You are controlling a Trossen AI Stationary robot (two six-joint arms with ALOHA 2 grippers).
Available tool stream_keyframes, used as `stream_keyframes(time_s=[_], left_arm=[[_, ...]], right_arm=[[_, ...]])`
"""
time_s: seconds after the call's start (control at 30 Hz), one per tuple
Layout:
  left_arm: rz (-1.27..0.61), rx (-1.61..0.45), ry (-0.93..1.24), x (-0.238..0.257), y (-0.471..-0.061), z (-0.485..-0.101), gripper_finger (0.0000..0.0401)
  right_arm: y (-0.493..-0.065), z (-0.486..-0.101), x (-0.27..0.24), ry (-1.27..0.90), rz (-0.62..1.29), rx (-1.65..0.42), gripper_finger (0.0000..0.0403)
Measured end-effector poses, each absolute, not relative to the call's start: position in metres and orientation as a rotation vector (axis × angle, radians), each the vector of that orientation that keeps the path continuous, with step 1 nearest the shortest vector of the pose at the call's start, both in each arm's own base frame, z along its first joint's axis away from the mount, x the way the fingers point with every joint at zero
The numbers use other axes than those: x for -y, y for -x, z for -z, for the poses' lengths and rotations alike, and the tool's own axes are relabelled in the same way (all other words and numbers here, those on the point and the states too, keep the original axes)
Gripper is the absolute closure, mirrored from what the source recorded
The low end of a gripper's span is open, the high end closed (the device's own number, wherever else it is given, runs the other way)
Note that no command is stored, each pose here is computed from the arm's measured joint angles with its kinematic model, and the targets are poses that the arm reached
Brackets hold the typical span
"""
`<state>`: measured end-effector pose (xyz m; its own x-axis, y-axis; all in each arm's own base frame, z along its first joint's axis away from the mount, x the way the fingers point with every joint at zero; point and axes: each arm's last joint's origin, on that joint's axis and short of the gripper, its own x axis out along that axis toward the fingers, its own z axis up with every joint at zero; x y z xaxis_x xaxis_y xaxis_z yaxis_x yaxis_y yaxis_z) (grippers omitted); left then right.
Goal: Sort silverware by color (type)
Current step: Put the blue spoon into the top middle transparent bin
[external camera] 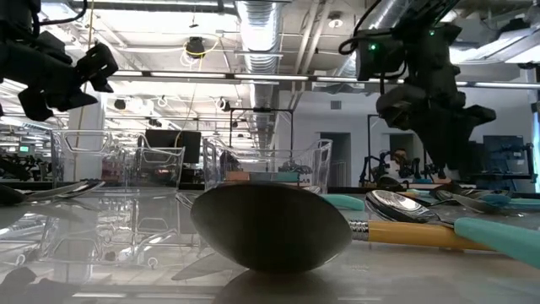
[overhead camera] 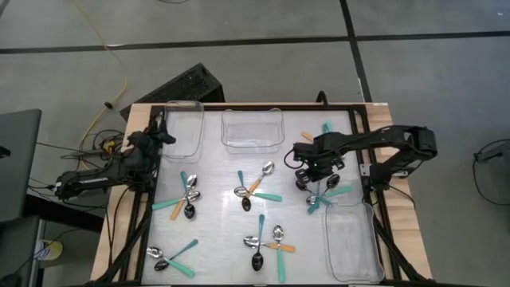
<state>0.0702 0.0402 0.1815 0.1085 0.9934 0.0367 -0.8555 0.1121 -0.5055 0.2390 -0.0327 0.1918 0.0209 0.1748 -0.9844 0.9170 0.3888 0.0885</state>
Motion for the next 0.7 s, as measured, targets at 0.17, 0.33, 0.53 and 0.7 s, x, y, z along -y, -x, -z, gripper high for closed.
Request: stream_keyframes(time_s=[0.17,0.33,0.53,0.7], left_arm=[[-1.415,0.402,0.398,-0.04,-0.07,-0.18,0.0218],[-1.377,0.389,0.396,-0.04,-0.072,-0.18,0.0218],[-1.304,0.368,0.395,-0.04,-0.074,-0.179,0.0218],[-1.066,0.276,0.354,-0.037,-0.081,-0.178,0.0218]], right_arm=[[-0.24,-0.19,0.03,-1.029,0.767,-1.461,0.027],[-0.24,-0.194,0.026,-1.015,0.744,-1.449,0.027],[-0.24,-0.194,0.019,-0.992,0.72,-1.458,0.027],[-0.241,-0.194,0.017,-0.981,0.716,-1.46,0.027]])
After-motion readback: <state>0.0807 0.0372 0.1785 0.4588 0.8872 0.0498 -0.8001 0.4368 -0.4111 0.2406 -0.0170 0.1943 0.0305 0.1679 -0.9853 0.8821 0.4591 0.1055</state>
